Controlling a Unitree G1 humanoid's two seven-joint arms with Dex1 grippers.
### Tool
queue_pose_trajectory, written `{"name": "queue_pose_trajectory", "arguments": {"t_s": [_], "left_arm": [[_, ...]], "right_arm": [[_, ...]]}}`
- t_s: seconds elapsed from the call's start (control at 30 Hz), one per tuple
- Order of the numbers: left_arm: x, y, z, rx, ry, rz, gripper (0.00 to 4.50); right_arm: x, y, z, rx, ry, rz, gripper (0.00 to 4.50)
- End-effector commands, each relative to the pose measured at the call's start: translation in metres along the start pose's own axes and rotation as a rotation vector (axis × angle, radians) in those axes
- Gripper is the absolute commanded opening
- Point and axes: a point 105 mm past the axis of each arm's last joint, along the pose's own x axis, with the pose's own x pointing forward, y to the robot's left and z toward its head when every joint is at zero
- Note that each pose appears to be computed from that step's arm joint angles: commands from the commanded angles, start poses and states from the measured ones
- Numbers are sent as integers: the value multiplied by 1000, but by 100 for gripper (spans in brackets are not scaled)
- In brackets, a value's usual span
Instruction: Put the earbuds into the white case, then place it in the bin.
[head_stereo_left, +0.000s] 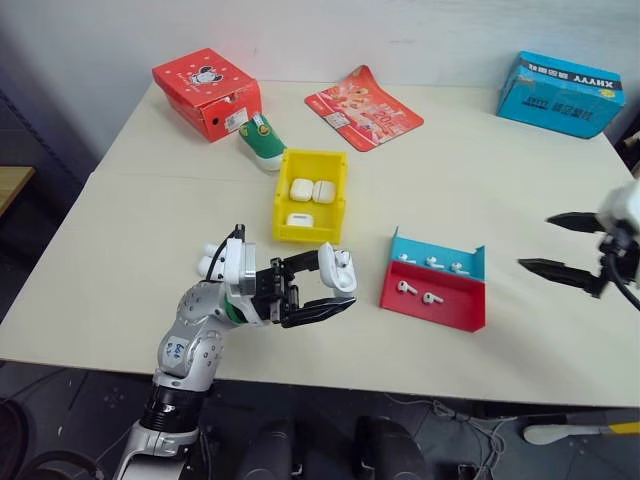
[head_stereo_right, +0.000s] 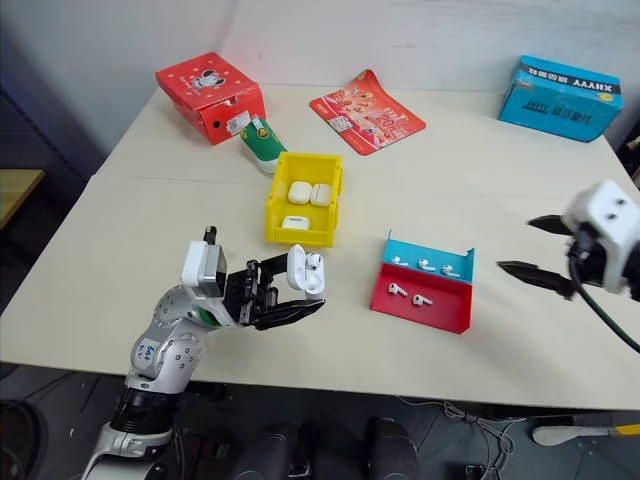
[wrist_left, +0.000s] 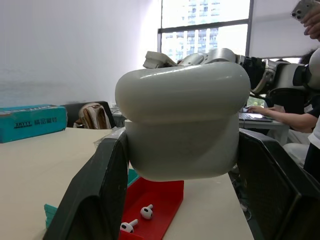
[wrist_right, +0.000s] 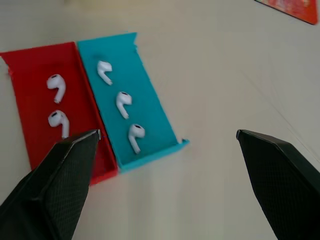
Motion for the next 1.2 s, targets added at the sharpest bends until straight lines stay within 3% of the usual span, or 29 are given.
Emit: {"name": "queue_pose_trajectory", "arguments": {"t_s": [0.03,0.23,0.63,1.2], "left_arm": [[5,-4,7,33,-20,-13,279],[3,-4,8,30,-23,2,279],[2,-7,6,30,-24,28,279],[6,-10,6,40,-22,31,279]], "right_arm": [[21,0,6,-7,54,55,408],[57,-7,6,-63,147,76,212],[73,-8,-16,-68,340,172,212],[82,-11,-32,-70,433,178,212]]}}
